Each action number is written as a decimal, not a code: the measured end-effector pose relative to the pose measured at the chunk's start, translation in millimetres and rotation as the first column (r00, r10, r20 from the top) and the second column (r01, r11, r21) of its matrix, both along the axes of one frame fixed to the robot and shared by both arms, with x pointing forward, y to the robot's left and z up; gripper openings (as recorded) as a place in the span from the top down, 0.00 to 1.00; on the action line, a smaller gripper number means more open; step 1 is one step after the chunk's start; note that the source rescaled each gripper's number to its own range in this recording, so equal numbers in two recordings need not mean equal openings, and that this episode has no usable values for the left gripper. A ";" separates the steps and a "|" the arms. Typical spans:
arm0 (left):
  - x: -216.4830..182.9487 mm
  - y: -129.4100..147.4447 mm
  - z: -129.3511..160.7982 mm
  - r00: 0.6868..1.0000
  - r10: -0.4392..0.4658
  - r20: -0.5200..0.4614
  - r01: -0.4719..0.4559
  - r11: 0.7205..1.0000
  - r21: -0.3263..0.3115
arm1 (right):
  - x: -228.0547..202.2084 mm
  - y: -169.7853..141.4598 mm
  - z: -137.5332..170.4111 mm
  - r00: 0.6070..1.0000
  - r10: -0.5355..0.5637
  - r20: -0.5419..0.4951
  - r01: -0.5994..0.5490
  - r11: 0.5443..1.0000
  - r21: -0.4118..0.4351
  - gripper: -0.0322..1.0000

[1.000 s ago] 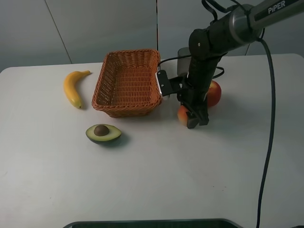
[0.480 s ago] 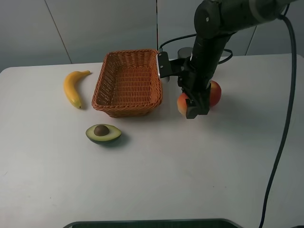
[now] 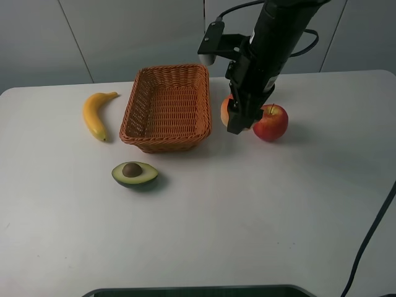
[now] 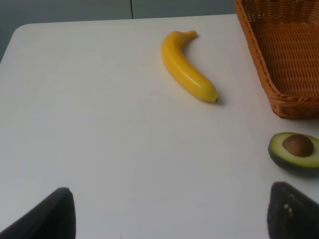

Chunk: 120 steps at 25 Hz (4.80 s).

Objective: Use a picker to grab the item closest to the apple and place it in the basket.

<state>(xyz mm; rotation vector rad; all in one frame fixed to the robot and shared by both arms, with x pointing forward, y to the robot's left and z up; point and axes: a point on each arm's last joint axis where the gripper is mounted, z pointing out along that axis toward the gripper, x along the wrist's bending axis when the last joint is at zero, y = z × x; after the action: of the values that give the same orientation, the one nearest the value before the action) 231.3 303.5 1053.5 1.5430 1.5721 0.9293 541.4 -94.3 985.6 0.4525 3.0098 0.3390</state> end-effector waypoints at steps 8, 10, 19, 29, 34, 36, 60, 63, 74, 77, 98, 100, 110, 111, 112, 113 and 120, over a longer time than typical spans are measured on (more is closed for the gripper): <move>0.0 0.0 0.0 1.000 0.000 0.000 0.000 1.000 0.000 | -6.9 28.8 16.0 0.964 -0.264 -0.009 0.263 0.956 0.131 0.97; 0.0 0.0 0.0 1.000 0.000 0.000 0.000 1.000 0.000 | -6.4 35.6 21.5 0.946 -0.324 -0.008 0.320 0.931 0.176 0.97; 0.0 0.0 0.0 1.000 0.000 0.000 0.000 1.000 0.000 | -9.4 72.8 34.7 0.879 -0.476 -0.005 0.437 0.802 0.407 0.97; 0.0 0.0 0.0 1.000 0.000 0.000 0.000 1.000 0.000 | 1.5 98.2 9.3 0.851 -0.525 -0.031 0.478 0.747 0.462 0.97; 0.0 0.0 0.0 1.000 0.000 0.000 0.000 1.000 0.000 | 8.6 103.2 -13.7 0.846 -0.533 -0.024 0.486 0.751 0.447 0.97; 0.0 0.0 0.0 1.000 0.000 0.000 0.000 1.000 0.000 | 11.2 105.2 -23.4 0.844 -0.536 -0.024 0.490 0.752 0.441 0.97; 0.0 0.0 0.0 1.000 0.000 0.000 0.000 1.000 0.000 | 27.1 104.5 -64.4 0.825 -0.565 -0.023 0.521 0.743 0.420 0.97; 0.0 0.0 0.0 1.000 0.000 0.000 0.000 1.000 0.000 | 27.1 104.5 -64.4 0.825 -0.565 -0.023 0.521 0.743 0.420 0.67; 0.0 0.0 0.0 1.000 0.000 0.000 0.000 1.000 0.000 | 26.9 104.3 -61.8 0.825 -0.565 -0.022 0.519 0.742 0.424 0.00; 0.0 0.0 0.0 1.000 0.000 0.000 0.000 1.000 0.000 | 26.5 103.9 -54.4 0.825 -0.565 -0.018 0.514 0.737 0.438 0.00; 0.0 0.0 0.0 1.000 -0.001 0.000 0.001 1.000 0.002 | 13.2 13.9 25.7 0.711 -0.701 -0.057 0.654 0.630 0.418 0.00; 0.0 0.0 0.0 1.000 -0.001 0.000 0.001 1.000 0.002 | 2.9 -11.0 28.4 0.676 -0.734 -0.063 0.688 0.598 0.411 0.00; 0.0 0.0 0.0 1.000 -0.001 0.000 0.001 1.000 0.002 | -65.4 -123.9 62.7 0.470 -0.881 -0.047 0.797 0.402 0.451 0.00; 0.0 0.0 0.0 1.000 -0.001 0.000 0.001 1.000 0.002 | -74.0 -133.5 67.1 0.449 -0.892 -0.040 0.802 0.383 0.458 0.00; 0.0 0.0 0.0 1.000 -0.001 0.000 0.001 1.000 0.002 | -82.8 -142.1 72.0 0.428 -0.903 -0.031 0.805 0.365 0.468 0.00; 0.0 0.0 0.0 1.000 -0.001 0.000 0.001 1.000 0.002 | -89.9 -148.8 77.0 0.415 -0.910 -0.017 0.804 0.358 0.476 0.00; 0.0 0.0 0.0 1.000 -0.001 0.000 0.001 1.000 0.002 | -154.8 -172.8 122.4 0.361 -0.932 0.019 0.746 0.301 0.594 0.00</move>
<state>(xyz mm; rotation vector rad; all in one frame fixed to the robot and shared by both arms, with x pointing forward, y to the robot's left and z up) 231.3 303.5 1053.5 1.5451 1.5707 0.9305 386.7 -267.1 1108.0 1.7302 1.8037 0.9374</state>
